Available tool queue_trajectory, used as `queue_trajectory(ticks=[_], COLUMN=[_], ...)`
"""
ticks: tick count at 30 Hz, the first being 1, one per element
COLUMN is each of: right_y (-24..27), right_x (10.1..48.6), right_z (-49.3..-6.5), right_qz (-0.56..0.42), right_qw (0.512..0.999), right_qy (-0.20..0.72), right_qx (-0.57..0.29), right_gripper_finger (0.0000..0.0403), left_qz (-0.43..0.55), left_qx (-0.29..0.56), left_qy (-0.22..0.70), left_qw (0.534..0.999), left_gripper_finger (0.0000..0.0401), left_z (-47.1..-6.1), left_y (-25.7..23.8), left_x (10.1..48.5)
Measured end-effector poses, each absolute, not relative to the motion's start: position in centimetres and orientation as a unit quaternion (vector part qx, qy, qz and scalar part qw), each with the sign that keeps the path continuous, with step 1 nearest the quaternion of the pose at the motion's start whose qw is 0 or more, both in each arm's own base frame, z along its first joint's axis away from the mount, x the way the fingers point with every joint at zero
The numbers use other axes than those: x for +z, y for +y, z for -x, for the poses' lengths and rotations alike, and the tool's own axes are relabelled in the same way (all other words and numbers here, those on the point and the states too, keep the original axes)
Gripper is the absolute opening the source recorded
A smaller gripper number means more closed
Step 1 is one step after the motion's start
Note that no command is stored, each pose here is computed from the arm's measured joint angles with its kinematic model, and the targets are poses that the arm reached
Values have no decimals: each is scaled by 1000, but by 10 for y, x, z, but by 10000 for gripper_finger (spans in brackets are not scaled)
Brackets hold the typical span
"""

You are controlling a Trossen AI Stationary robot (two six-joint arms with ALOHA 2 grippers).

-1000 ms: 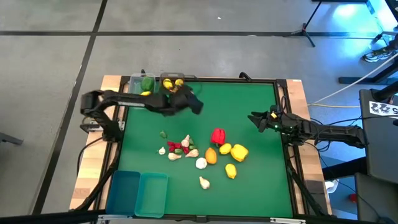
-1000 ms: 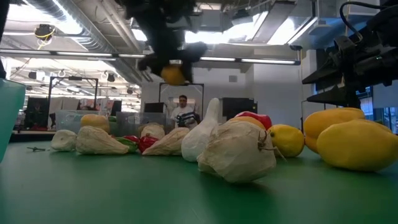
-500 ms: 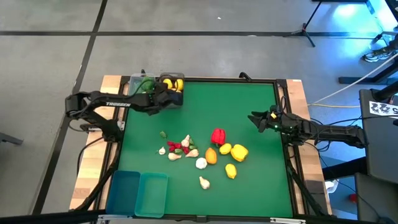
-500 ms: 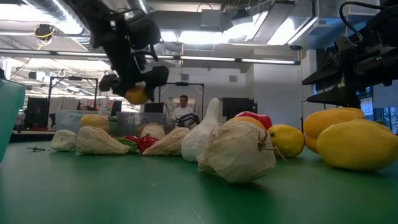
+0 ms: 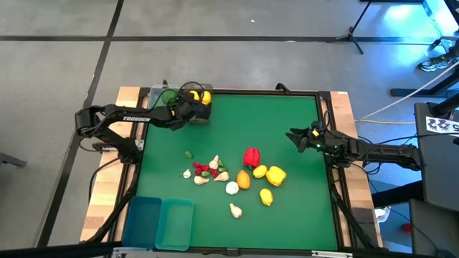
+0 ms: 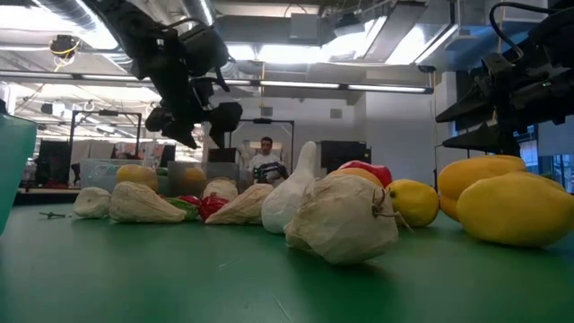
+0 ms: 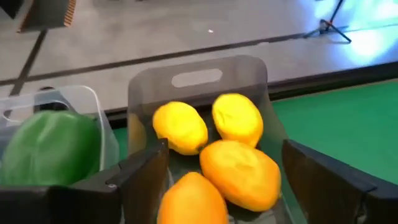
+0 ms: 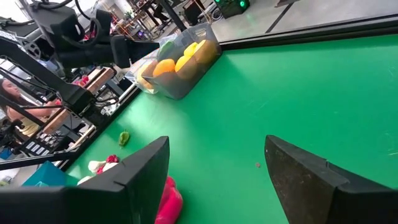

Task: Sort produce into baskets
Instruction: Put the lemon into the black bin

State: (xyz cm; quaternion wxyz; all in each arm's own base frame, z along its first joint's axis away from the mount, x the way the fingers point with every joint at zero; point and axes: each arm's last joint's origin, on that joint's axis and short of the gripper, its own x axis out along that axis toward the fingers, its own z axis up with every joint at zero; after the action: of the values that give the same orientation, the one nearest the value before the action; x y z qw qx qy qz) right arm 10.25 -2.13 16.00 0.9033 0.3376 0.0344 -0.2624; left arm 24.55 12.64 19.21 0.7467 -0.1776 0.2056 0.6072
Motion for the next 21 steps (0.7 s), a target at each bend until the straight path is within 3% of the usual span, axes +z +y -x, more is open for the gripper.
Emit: queue_trajectory(ticks=[3, 5, 9, 12, 21], right_y=[-21, -21, -21, -21, -21], right_x=[160, 160, 160, 160, 160], right_z=[-103, -103, -103, -103, -103], right_qz=[-338, -338, -338, -338, -339], right_qw=[903, 903, 903, 903, 903], right_qy=[34, 34, 34, 34, 33], right_qx=[-262, -262, -262, -262, -263], right_gripper_finger=[261, 261, 261, 261, 261], left_qz=[199, 193, 151, 145, 72], left_qx=[588, 552, 388, 261, 93], left_qy=[200, 188, 167, 125, 142], left_qw=[758, 789, 894, 946, 983], left_gripper_finger=[315, 314, 308, 306, 306], left_z=[-247, -253, -271, -283, -311], left_y=[124, 120, 99, 79, 23], left_x=[196, 205, 229, 243, 244])
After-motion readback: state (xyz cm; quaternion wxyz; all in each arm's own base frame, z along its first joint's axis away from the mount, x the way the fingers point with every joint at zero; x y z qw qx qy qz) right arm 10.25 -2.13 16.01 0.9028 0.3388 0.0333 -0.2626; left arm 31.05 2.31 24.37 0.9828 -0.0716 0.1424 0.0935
